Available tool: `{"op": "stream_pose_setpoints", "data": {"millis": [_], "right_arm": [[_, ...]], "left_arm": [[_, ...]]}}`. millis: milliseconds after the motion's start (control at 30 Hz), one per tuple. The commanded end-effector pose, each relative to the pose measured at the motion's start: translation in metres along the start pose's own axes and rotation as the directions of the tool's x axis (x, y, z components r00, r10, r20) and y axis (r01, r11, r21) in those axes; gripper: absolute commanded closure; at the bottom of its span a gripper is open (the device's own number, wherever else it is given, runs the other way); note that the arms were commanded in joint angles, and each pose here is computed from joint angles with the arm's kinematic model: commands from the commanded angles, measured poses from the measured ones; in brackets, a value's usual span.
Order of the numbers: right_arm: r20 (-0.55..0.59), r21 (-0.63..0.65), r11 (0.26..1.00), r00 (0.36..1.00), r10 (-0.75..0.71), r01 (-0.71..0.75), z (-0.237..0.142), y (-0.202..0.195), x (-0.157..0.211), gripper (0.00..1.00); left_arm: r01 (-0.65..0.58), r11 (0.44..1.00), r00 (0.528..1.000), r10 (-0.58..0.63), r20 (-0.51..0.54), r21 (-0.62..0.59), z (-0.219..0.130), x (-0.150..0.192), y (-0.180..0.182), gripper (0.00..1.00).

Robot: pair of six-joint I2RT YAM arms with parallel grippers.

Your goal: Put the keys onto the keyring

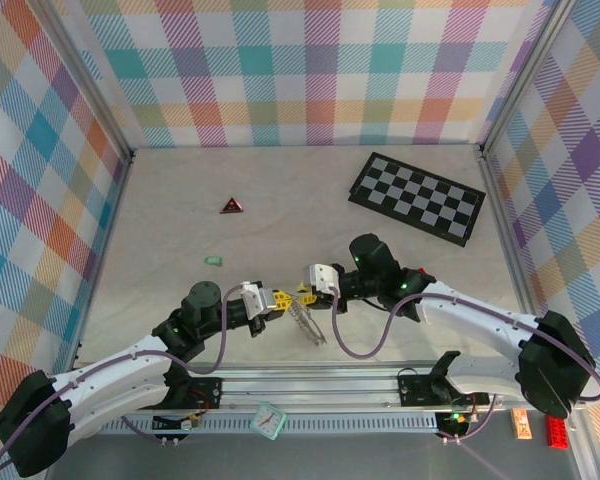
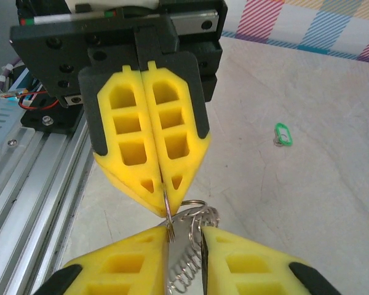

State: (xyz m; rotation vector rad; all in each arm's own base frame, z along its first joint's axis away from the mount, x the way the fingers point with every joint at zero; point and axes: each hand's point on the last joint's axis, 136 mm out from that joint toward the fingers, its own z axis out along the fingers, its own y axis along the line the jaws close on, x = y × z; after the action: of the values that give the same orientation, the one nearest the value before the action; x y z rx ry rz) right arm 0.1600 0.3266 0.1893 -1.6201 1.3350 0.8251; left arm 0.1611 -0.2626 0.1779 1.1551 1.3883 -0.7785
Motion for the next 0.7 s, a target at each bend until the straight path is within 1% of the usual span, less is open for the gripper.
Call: {"op": "stream_pose_setpoints", "data": {"millis": [0,233,333,433,500,533,633,667], "right_arm": [[0.009,-0.027,0.999,1.0,-0.029,0.029,-0.0008,0.0034,-0.0089,0.82],[0.011,-0.055,0.998,1.0,-0.028,0.029,0.0043,0.0062,-0.011,0.83],[0.009,-0.058,0.998,1.0,-0.028,0.029,0.0057,0.0059,-0.0109,0.89],[0.01,-0.064,0.998,1.0,-0.028,0.028,0.0063,0.0063,-0.0117,0.99],[0.01,-0.067,0.997,1.0,-0.028,0.028,0.006,0.0066,-0.0125,1.0],[0.015,-0.069,0.997,0.999,-0.029,0.03,0.0059,0.0068,-0.014,1.0],[0.029,-0.082,0.996,0.999,-0.024,0.027,0.0058,0.0089,-0.0173,1.0],[0.032,-0.086,0.996,0.999,-0.023,0.026,0.0061,0.0095,-0.0182,1.0]], "left_arm": [[-0.034,0.999,0.999,0.033,0.038,0.034,0.0022,-0.0173,-0.004,1.0],[-0.033,0.999,0.999,0.032,0.042,0.033,0.0026,-0.0192,-0.0032,1.0],[-0.033,0.999,0.999,0.031,0.043,0.036,0.0027,-0.02,-0.0038,1.0],[-0.033,0.999,0.999,0.032,0.044,0.033,0.0027,-0.0207,-0.0029,1.0],[-0.033,0.999,0.998,0.032,0.046,0.028,0.0027,-0.0215,-0.0019,1.0],[-0.031,0.999,0.998,0.029,0.048,0.025,0.0028,-0.0217,-0.0014,0.99],[-0.026,0.999,0.998,0.024,0.054,0.021,0.0039,-0.0222,-0.0003,0.92],[-0.025,0.999,0.998,0.024,0.054,0.021,0.0045,-0.022,-0.0002,0.9]]}}
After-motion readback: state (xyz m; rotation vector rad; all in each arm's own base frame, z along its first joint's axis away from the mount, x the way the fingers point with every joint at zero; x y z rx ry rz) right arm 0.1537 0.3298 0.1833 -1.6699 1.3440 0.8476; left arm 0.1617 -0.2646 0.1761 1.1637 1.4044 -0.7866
